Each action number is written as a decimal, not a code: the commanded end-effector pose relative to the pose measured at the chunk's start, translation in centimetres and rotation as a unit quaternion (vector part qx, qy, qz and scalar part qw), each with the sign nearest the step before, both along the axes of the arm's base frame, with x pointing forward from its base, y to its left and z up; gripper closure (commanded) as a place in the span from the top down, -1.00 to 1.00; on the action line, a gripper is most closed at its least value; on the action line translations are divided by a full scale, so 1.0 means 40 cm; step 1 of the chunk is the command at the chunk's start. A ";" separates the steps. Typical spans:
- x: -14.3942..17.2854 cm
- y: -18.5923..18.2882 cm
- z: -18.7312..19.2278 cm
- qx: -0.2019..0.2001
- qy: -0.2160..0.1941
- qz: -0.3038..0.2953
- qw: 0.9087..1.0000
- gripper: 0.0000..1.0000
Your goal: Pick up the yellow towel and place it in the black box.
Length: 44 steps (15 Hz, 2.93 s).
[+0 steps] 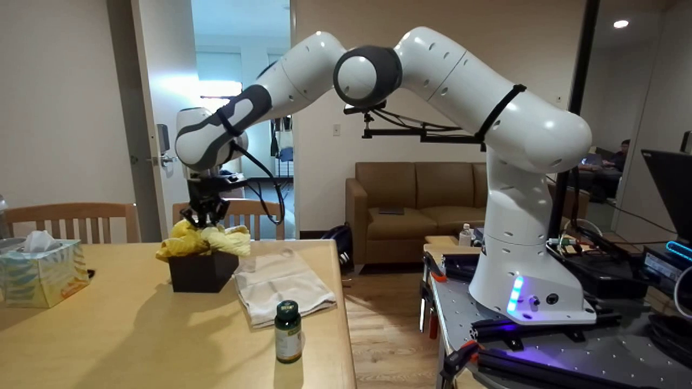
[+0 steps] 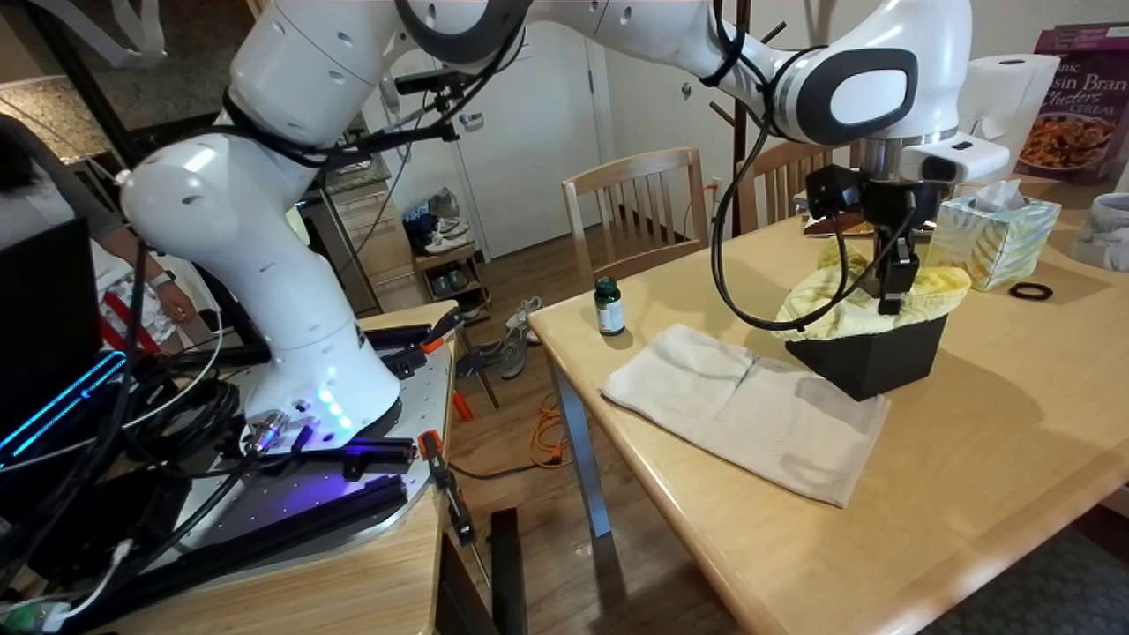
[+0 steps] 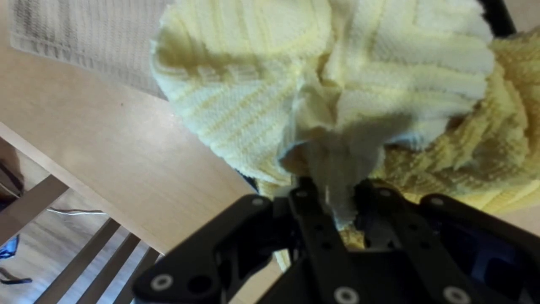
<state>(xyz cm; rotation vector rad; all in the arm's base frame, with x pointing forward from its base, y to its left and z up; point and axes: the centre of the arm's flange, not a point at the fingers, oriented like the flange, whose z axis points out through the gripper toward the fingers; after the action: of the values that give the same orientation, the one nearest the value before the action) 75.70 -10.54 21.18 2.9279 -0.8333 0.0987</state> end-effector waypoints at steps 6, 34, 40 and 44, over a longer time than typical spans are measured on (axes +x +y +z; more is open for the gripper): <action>0.058 0.006 -0.050 -0.038 0.000 -0.046 0.998 -0.88; 0.077 0.010 -0.032 -0.025 -0.055 -0.081 0.995 -0.87; 0.167 0.020 -0.074 0.009 -0.002 -0.070 0.997 -0.87; 0.202 0.000 -0.133 0.026 0.035 -0.095 0.995 -0.87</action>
<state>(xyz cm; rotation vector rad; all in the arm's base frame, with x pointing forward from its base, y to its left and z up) 79.10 -9.26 18.82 2.8466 -1.0739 0.0699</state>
